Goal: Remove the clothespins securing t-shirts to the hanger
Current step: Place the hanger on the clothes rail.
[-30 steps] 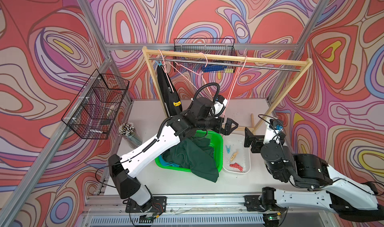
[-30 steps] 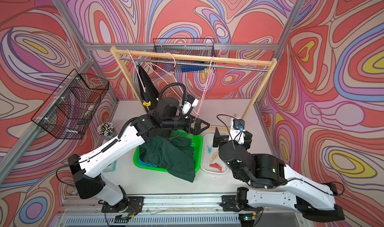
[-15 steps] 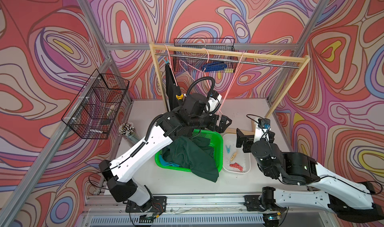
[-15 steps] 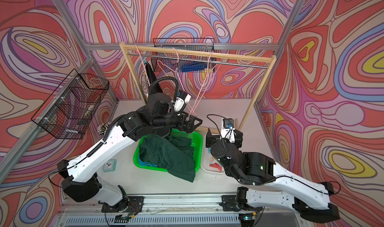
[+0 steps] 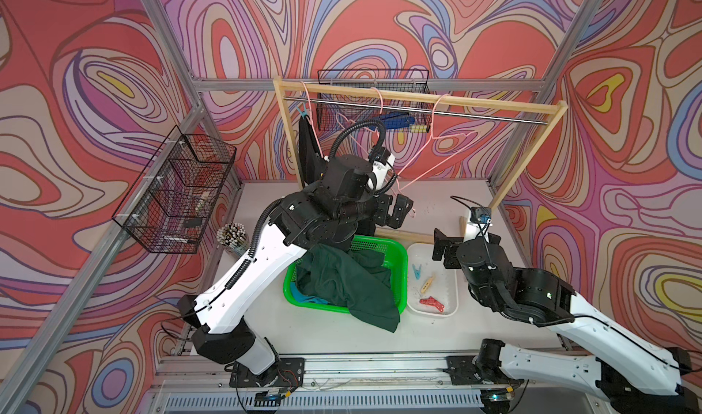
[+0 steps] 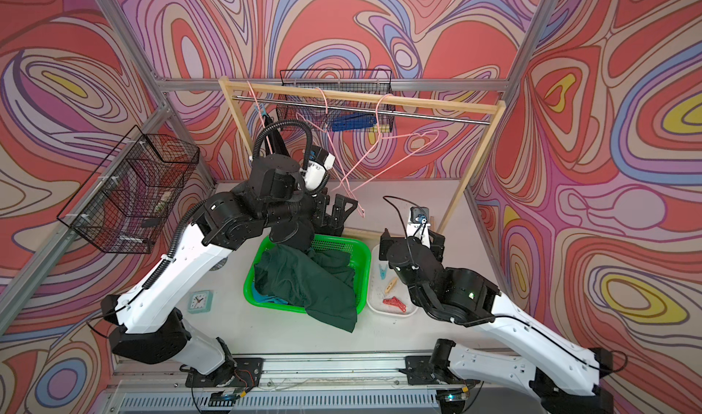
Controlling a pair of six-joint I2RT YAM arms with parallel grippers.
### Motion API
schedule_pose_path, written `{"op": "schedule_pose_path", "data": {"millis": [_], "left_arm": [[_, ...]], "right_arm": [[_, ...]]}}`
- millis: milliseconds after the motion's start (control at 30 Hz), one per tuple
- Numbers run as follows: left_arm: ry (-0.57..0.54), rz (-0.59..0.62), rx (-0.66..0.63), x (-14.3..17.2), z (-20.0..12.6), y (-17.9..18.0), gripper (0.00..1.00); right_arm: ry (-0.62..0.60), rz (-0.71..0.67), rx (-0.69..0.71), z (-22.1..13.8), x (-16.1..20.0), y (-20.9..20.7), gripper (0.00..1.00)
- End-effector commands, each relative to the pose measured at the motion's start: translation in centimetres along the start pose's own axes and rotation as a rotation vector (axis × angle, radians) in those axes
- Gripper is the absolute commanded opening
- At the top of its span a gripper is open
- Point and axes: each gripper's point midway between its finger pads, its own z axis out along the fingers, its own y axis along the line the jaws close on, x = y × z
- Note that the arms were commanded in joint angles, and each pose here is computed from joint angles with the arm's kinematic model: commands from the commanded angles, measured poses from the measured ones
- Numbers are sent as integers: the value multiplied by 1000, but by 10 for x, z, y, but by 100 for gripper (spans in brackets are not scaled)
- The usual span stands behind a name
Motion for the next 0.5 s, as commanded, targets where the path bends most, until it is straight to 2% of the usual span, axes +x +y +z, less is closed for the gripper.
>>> {"op": "schedule_pose_path", "data": {"millis": [0,67,267,467], "left_arm": [[-26,12,49,-2,-29,-8,100],[-37,7,86,-2,-42,-13,100],[-51,7,196,1,-76,-30,100],[-18,28,129,26,-88,-10,100]], "right_arm": [[116,-11,-45,18,20,5,98],[173,-9,-18,34,26,1,98],[238,58,17,71,27,-26,98],[230,87,112,81,20,-60,98]]}}
